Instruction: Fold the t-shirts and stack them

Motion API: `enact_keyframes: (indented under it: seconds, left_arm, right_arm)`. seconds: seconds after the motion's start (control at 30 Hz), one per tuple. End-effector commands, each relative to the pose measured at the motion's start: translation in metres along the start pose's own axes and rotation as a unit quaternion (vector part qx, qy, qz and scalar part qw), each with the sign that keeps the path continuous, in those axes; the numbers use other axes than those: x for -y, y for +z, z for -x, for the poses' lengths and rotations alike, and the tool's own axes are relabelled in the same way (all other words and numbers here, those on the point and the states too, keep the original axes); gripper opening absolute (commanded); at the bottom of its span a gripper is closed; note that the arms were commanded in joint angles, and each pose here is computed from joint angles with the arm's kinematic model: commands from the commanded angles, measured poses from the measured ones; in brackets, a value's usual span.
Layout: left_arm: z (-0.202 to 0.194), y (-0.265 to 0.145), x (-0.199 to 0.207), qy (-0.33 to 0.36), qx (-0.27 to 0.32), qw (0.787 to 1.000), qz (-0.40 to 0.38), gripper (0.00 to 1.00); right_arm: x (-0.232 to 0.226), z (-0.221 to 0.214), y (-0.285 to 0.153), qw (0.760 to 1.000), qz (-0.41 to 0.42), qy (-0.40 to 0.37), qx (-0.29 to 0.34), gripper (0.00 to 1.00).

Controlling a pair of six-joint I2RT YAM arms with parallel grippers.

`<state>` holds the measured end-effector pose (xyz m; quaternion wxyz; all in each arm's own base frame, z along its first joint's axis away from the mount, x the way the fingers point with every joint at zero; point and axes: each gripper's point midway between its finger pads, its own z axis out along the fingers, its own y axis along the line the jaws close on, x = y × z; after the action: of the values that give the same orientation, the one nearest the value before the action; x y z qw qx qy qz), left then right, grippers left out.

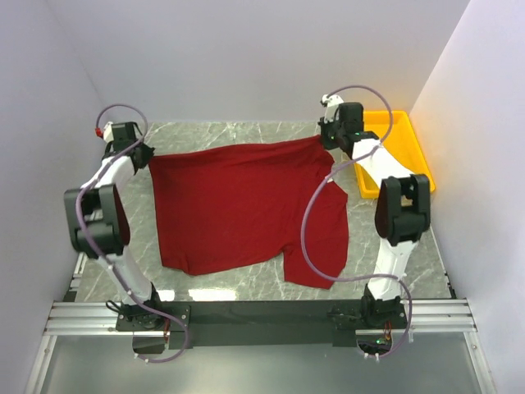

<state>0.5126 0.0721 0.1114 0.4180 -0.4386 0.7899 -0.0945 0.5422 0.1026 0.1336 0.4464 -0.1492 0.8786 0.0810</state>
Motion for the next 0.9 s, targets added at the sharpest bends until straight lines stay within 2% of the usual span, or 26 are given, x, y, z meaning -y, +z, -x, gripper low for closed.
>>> enact_keyframes:
  seconds: [0.0,0.23,0.43,0.47,0.53,0.57,0.6,0.63,0.73,0.87]
  left_arm:
    - [0.013,-0.036,0.002,0.021,0.021,0.999,-0.036,0.00]
    - [-0.038,-0.046,-0.040,0.037,-0.047,0.998,-0.010,0.00]
    - [-0.051,-0.034,-0.059,0.029,-0.071,0.997,0.009,0.01]
    - [-0.051,-0.034,-0.058,0.029,-0.074,0.997,0.009,0.01]
    - [-0.048,-0.033,-0.053,0.030,-0.077,0.997,0.003,0.10]
    - [-0.046,-0.034,-0.051,0.032,-0.076,0.997,0.000,0.27]
    - [-0.045,-0.038,-0.048,0.035,-0.077,0.996,-0.003,0.37]
    - [-0.035,-0.047,-0.041,0.039,-0.064,0.997,-0.014,0.50]
    - [-0.021,-0.071,-0.036,0.048,-0.046,0.998,-0.018,0.67]
    - [-0.030,-0.104,-0.045,0.036,-0.057,0.998,-0.010,0.69]
  right_arm:
    - [-0.010,0.037,-0.032,0.996,0.036,-0.051,0.063,0.00]
    - [-0.016,-0.022,-0.022,0.995,0.077,-0.058,-0.029,0.00]
    - [-0.009,-0.046,-0.014,0.993,0.072,-0.062,-0.070,0.00]
    - [-0.009,-0.047,-0.015,0.993,0.072,-0.064,-0.072,0.07]
    - [-0.009,-0.046,-0.019,0.991,0.078,-0.074,-0.075,0.24]
    - [-0.010,-0.045,-0.022,0.991,0.081,-0.079,-0.073,0.42]
    - [-0.012,-0.044,-0.026,0.990,0.088,-0.083,-0.070,0.50]
    - [-0.011,-0.034,-0.037,0.989,0.087,-0.102,-0.055,0.62]
    - [-0.016,-0.031,-0.063,0.985,0.098,-0.140,-0.041,0.70]
    - [-0.032,-0.054,-0.097,0.973,0.143,-0.174,-0.055,0.71]
